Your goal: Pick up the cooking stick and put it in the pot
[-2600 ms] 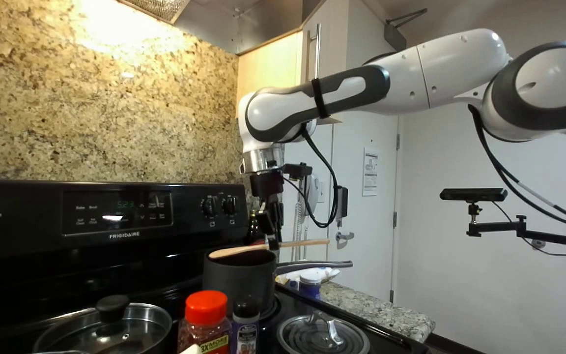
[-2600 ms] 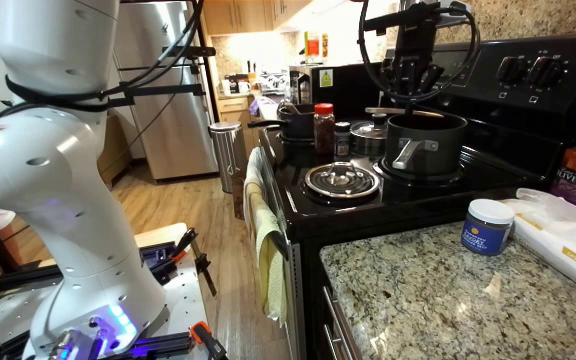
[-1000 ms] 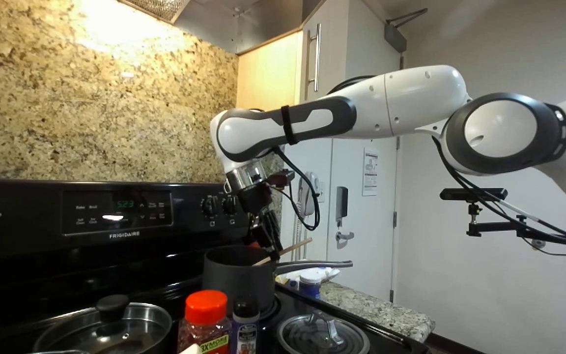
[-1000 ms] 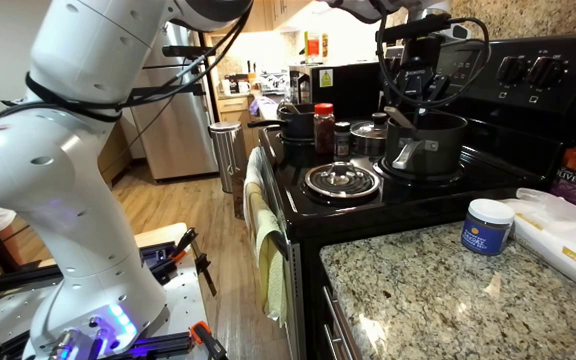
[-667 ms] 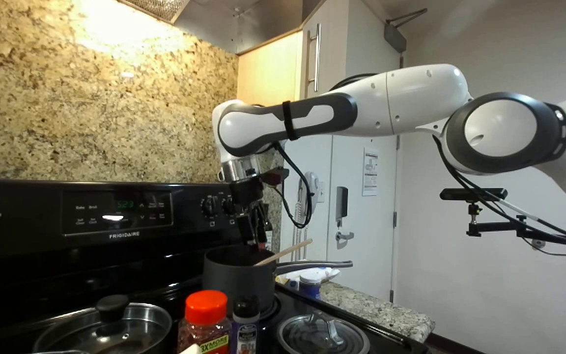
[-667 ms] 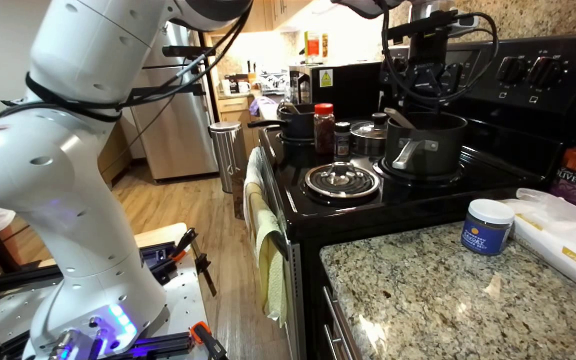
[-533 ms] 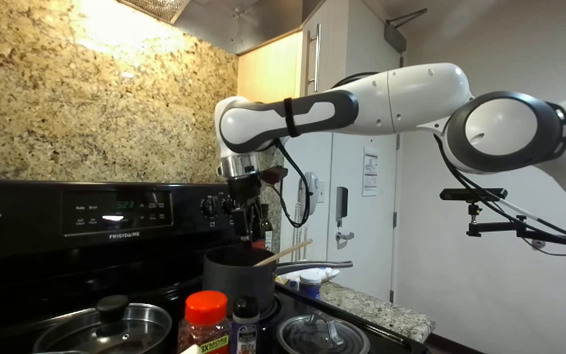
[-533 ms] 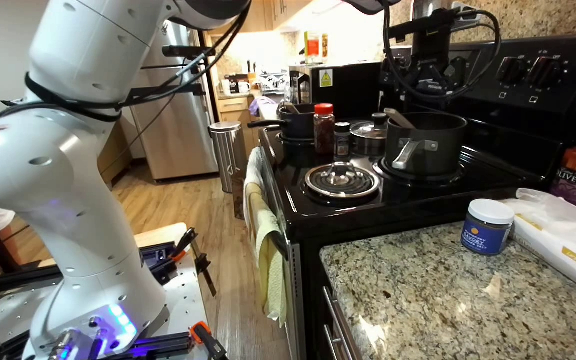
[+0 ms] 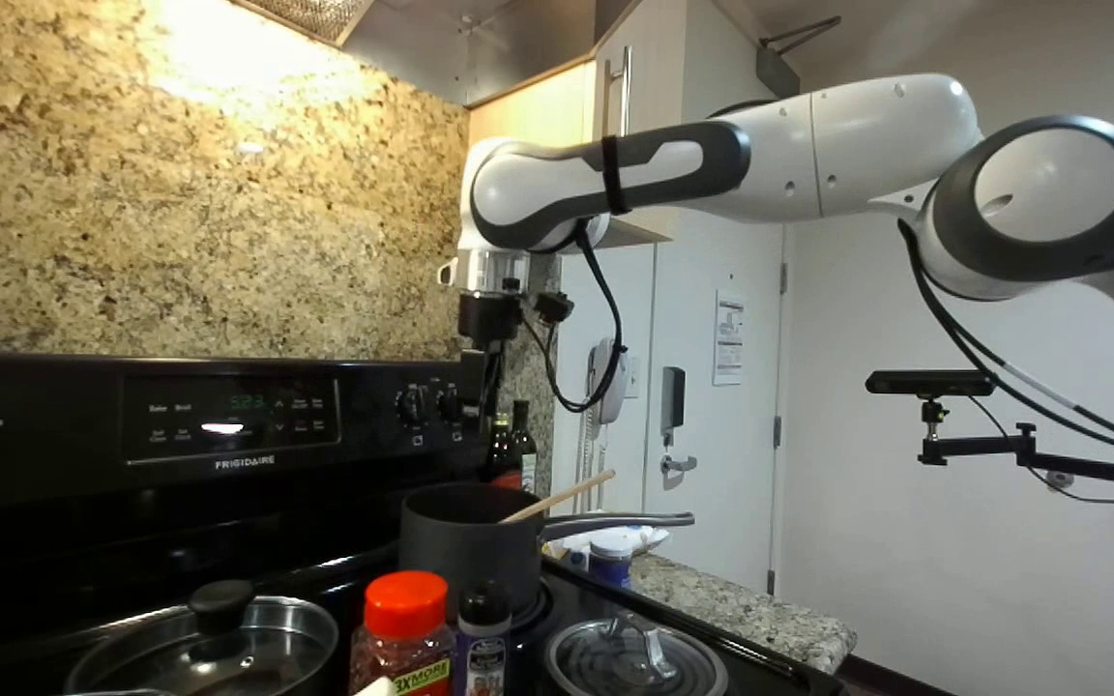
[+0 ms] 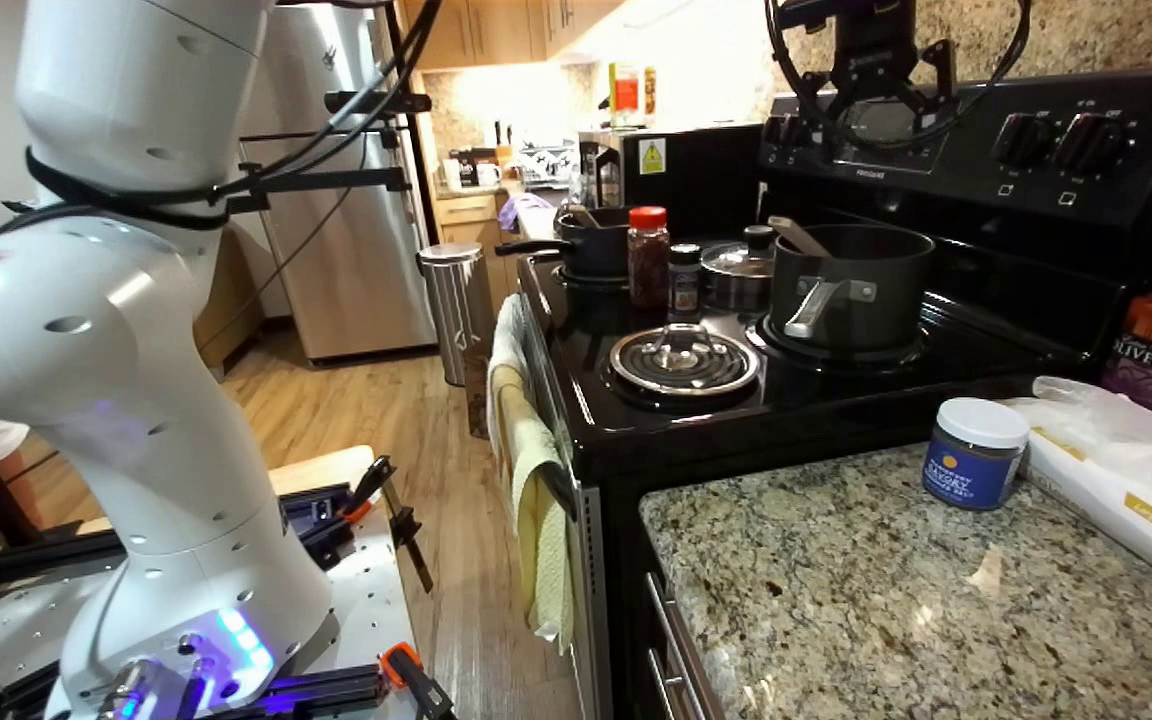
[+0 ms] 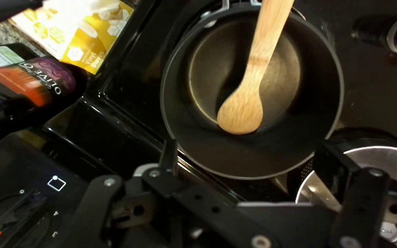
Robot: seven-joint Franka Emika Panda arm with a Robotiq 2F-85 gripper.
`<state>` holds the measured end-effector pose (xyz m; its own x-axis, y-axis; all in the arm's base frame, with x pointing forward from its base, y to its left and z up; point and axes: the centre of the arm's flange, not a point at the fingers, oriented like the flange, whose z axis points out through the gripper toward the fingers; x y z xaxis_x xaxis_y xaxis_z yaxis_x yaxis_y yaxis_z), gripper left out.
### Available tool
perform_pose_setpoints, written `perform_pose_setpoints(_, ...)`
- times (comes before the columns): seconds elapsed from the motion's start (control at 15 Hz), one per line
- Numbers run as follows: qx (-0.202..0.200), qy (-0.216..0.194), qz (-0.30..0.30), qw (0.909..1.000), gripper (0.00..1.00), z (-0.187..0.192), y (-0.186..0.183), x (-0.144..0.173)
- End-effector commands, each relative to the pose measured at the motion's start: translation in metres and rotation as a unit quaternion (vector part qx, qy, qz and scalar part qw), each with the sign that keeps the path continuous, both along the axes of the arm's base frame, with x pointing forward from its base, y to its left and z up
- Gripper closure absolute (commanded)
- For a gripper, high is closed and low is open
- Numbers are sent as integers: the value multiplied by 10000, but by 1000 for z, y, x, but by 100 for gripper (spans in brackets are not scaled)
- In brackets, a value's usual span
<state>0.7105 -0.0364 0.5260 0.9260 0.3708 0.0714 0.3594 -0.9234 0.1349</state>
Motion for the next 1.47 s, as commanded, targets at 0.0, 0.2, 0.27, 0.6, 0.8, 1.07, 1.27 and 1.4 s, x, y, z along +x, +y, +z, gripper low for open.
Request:
perform_pose_setpoints(0.0,-69,53,569,9983,0,14,1,-77)
perform_pose_setpoints(0.2,13,238,1094,9937,0,23,5,-114)
perform_pose_setpoints(0.27,-12,290,1175,9927,0,25,5,-127)
perform_pose_setpoints(0.6,156,235,1373,9901,0,32,0,-190)
perform_pose_setpoints(0.8,594,-42,1088,9923,0,41,-4,-223)
perform_pose_setpoints(1.07,944,-370,706,9923,0,52,-7,-258)
perform_pose_setpoints(1.27,904,-516,-139,9945,0,58,-1,-266)
perform_pose_setpoints(1.4,936,-560,-639,9920,0,58,3,-269)
